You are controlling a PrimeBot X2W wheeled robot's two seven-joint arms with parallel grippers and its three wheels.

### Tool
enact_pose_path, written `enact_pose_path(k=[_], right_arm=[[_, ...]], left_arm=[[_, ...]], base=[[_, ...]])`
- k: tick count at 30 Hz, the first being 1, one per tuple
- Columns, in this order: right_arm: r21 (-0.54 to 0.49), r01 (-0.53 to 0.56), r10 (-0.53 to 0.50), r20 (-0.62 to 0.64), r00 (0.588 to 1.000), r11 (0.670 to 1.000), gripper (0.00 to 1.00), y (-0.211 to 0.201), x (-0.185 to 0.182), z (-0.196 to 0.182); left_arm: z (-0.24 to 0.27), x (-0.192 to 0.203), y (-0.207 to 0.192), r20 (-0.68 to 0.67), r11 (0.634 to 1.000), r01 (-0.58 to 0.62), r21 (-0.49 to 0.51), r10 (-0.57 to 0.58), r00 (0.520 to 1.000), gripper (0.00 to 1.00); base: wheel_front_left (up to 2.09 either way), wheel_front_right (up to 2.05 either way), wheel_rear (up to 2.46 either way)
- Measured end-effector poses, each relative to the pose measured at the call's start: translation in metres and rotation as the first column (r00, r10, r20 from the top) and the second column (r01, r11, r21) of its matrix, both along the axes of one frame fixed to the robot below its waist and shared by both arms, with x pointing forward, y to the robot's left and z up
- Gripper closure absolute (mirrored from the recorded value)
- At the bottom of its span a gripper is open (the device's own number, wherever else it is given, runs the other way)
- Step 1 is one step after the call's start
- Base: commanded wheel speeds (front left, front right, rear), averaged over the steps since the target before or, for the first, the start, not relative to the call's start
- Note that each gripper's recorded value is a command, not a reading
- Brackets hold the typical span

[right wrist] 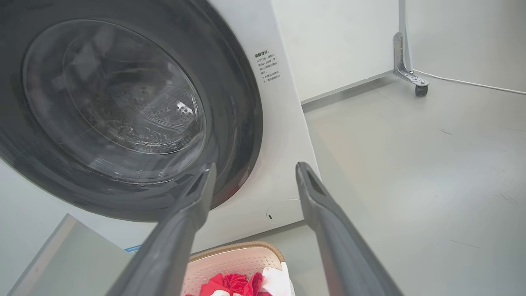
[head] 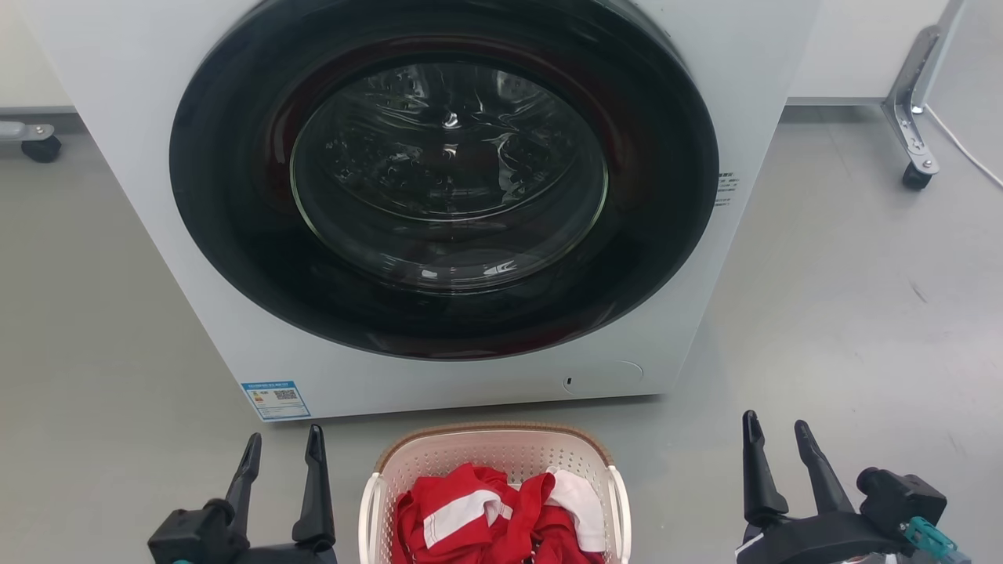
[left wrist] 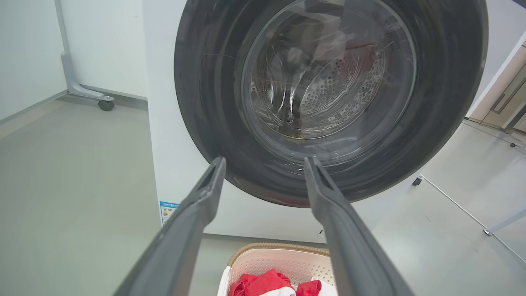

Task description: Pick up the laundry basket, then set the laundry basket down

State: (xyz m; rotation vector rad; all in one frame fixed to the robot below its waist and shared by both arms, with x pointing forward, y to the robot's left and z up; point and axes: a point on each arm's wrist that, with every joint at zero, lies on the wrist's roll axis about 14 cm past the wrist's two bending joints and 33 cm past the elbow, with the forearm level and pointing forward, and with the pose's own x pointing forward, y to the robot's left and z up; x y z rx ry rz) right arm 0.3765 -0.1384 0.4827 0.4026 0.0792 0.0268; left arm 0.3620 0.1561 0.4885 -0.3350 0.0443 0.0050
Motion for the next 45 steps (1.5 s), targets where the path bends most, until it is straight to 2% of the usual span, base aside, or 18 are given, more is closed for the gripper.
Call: enact_pose_path(k=[10,23,45], right_arm=[[-0.147,-0.02,0.029,0.06,0.998,0.989,0.0,0.008,0.0,0.009],[-0.323,-0.033,0.084,0.145,0.986,0.946,0.0,0.021,0.0,0.023],[-0.333,-0.027,0.078,0.141,0.987,0.943,0.0,0.018,0.002,0.021]], left_arm=[[0.006,-0.003,-0.007,0.046,0.989,0.015,0.146,-0.022,0.999,0.0],[0.02,-0.004,-0.016,0.126,0.945,0.015,0.326,-0.06,0.99,0.0],[0.013,-0.005,-0.015,0.102,0.945,0.019,0.328,-0.055,0.993,0.0]], base=[[0.0,0.0,0.0],[0.0,0.0,0.0],[0.0,0.0,0.0]])
